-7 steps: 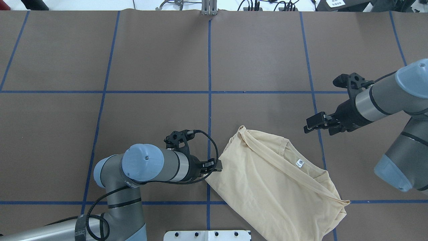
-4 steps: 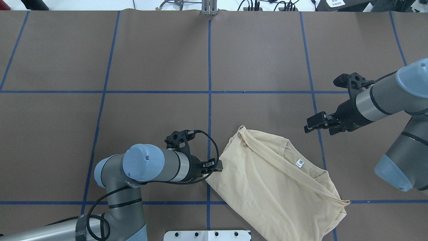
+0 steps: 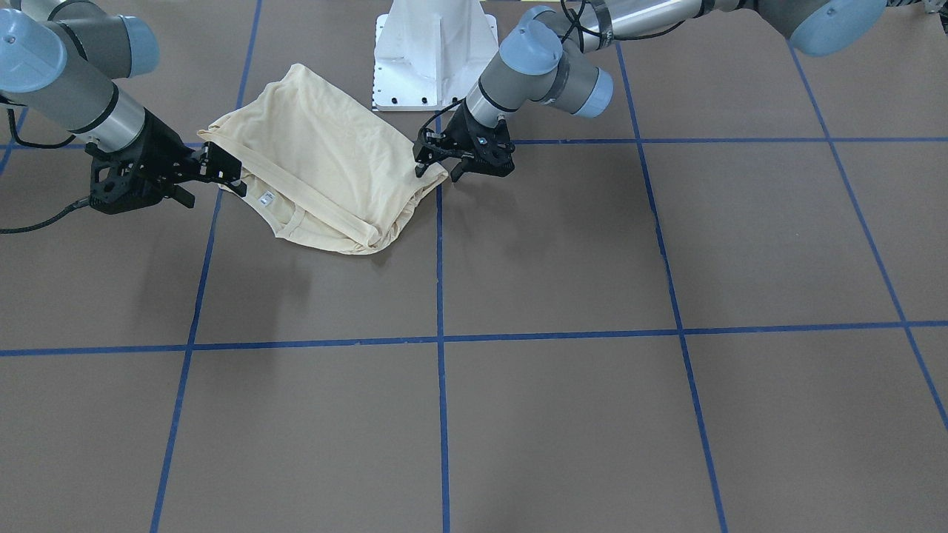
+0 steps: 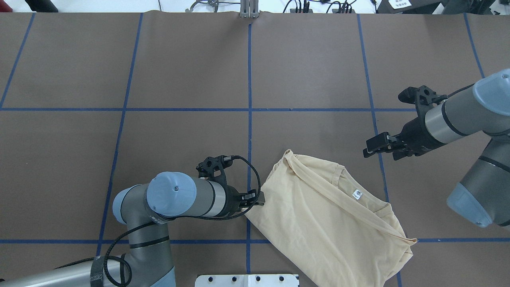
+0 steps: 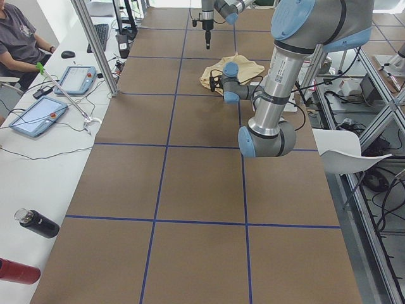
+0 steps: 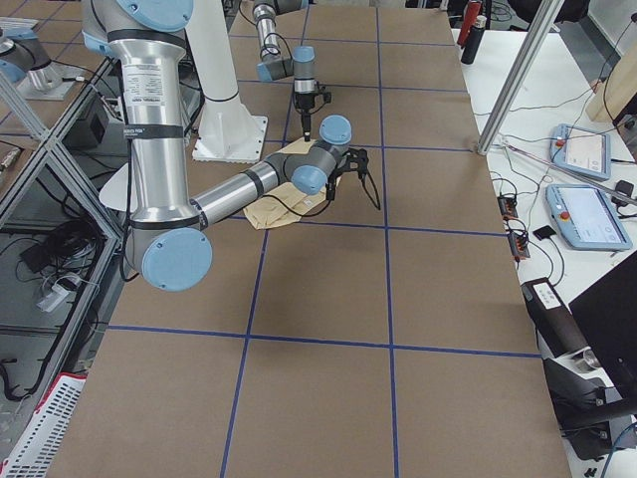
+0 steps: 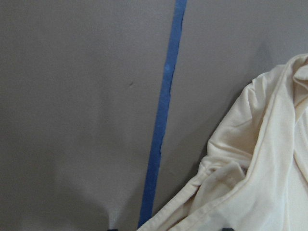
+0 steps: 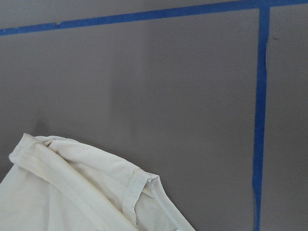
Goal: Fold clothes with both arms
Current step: 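Lower the left gripper to the shirt's nearest corner and grasp it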
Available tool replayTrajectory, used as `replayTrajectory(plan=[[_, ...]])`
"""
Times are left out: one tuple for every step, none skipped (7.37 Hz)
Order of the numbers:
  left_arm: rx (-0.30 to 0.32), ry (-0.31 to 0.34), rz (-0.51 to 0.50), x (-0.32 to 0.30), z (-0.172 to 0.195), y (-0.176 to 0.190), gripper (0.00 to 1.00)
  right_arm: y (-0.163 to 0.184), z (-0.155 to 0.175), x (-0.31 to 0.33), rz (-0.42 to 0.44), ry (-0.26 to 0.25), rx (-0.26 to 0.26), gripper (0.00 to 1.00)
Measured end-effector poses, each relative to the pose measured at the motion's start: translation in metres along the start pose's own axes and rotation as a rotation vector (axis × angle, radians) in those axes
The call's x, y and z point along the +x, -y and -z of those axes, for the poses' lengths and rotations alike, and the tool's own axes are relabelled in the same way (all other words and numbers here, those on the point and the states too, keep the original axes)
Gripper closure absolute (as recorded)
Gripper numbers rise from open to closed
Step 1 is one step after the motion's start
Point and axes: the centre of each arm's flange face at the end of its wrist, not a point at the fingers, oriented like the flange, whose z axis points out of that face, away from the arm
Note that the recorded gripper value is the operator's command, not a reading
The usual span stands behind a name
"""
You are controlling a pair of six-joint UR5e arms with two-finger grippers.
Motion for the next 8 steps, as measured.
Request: replayTrajectory(plan=[[0.0, 0.001, 0.0, -0.0002, -0.0003, 0.0, 0.22, -0.0001, 0.0, 0.0002, 0.0, 0.0, 0.0, 0.0], [0.0, 0.0, 0.0, 0.0, -0.0003, 0.0, 0.22, -0.0002, 0.0, 0.0005, -0.001, -0.001, 0.0, 0.0], [-0.001, 0.0, 0.0, 0.0004, -0.0003, -0.0004, 0.22, -0.0001, -0.0002, 0.0008, -0.001, -0.001, 0.0, 0.0], [-0.002, -0.001, 0.0, 0.0007, -0.0003, -0.0011, 0.22, 0.0001, -0.0006, 0.0014, -0.002, -0.002, 0.0, 0.0], [-0.004, -0.001, 0.0, 0.0008, -0.0007, -0.002, 0.22, 0.0002, -0.0009, 0.0017, -0.002, -0.003, 0.0, 0.0], [-0.005, 0.0, 0.0, 0.0005, -0.0014, -0.0028, 0.22, 0.0003, -0.001, 0.0018, -0.003, -0.003, 0.0, 0.0], [-0.008, 0.002, -0.001, -0.0001, -0.0027, -0.0046, 0.22, 0.0005, -0.0009, 0.0021, -0.003, -0.004, 0.0, 0.0], [-0.011, 0.003, -0.002, -0.0003, -0.0037, -0.0069, 0.39, 0.0008, -0.0005, 0.0023, -0.003, -0.004, 0.001, 0.0]])
